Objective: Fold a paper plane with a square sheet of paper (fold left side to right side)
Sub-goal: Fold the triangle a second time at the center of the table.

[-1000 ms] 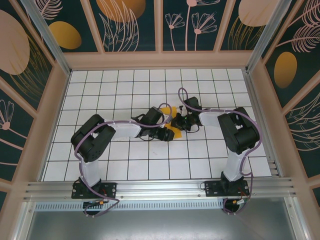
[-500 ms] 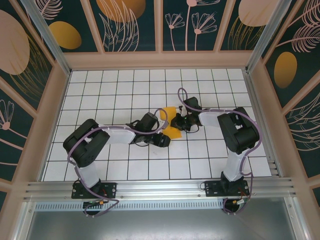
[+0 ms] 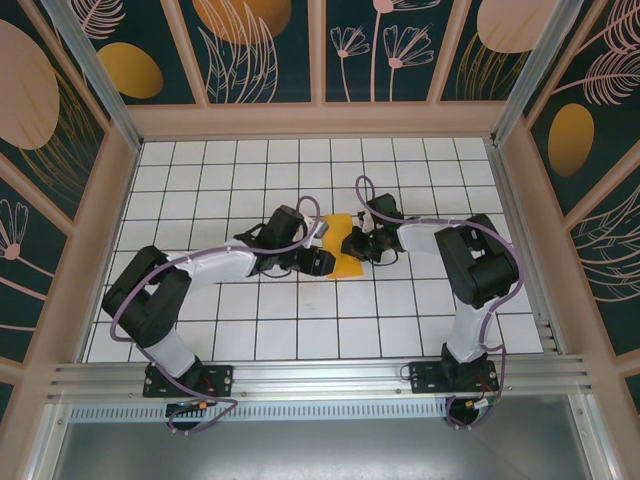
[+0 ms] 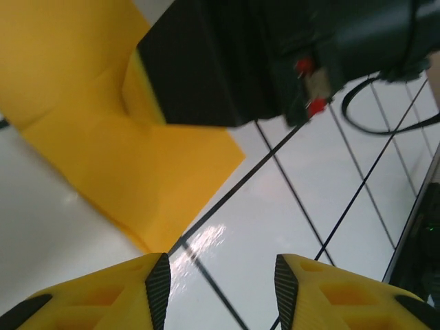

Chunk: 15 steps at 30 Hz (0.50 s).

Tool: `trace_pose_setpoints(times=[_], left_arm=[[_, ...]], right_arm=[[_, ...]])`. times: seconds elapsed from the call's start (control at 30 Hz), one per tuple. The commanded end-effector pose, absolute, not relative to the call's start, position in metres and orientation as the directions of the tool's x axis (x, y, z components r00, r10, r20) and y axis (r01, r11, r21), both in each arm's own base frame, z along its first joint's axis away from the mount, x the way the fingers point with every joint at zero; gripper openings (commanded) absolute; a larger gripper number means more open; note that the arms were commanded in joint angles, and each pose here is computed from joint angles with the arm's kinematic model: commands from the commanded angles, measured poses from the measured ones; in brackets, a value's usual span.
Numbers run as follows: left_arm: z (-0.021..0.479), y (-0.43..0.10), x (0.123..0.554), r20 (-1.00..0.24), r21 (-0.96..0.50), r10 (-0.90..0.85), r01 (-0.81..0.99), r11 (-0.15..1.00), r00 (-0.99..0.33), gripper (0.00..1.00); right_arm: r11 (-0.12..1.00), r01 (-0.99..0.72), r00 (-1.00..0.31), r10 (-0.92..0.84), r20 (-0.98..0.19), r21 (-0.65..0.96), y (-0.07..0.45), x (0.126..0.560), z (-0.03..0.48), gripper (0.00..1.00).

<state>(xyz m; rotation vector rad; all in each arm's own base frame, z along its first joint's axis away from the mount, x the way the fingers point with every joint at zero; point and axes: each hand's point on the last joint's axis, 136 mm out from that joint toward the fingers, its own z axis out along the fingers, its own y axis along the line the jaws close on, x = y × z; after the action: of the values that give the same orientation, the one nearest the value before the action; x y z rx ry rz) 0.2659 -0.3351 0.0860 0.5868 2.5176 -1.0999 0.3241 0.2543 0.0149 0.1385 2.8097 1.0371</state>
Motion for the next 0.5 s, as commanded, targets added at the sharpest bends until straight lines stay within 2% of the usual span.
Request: trace_pose_setpoints(times=[0.0,0.27,0.47], left_arm=[[0.072,-0.349,0.265,-0.406,-0.657,0.261,0.478,0.583,-0.876,0.46],[0.054,-0.363,0.267,-0.372,-0.694,0.285,0.469,0.547,-0.883,0.46],[0.026,-0.352,0.261,-0.322,-0.669,0.296,0.438,0.6,-0.899,0.46]], right_arm=[[0.837,0.105,-0.99,0.139,-0.022,0.538,0.233,0.303,-0.023,0.13],[0.83,0.103,-0.99,0.137,-0.021,0.547,0.237,0.303,-0.022,0.13],[0.804,0.071,-0.991,0.126,-0.053,0.59,0.245,0.31,-0.007,0.13]])
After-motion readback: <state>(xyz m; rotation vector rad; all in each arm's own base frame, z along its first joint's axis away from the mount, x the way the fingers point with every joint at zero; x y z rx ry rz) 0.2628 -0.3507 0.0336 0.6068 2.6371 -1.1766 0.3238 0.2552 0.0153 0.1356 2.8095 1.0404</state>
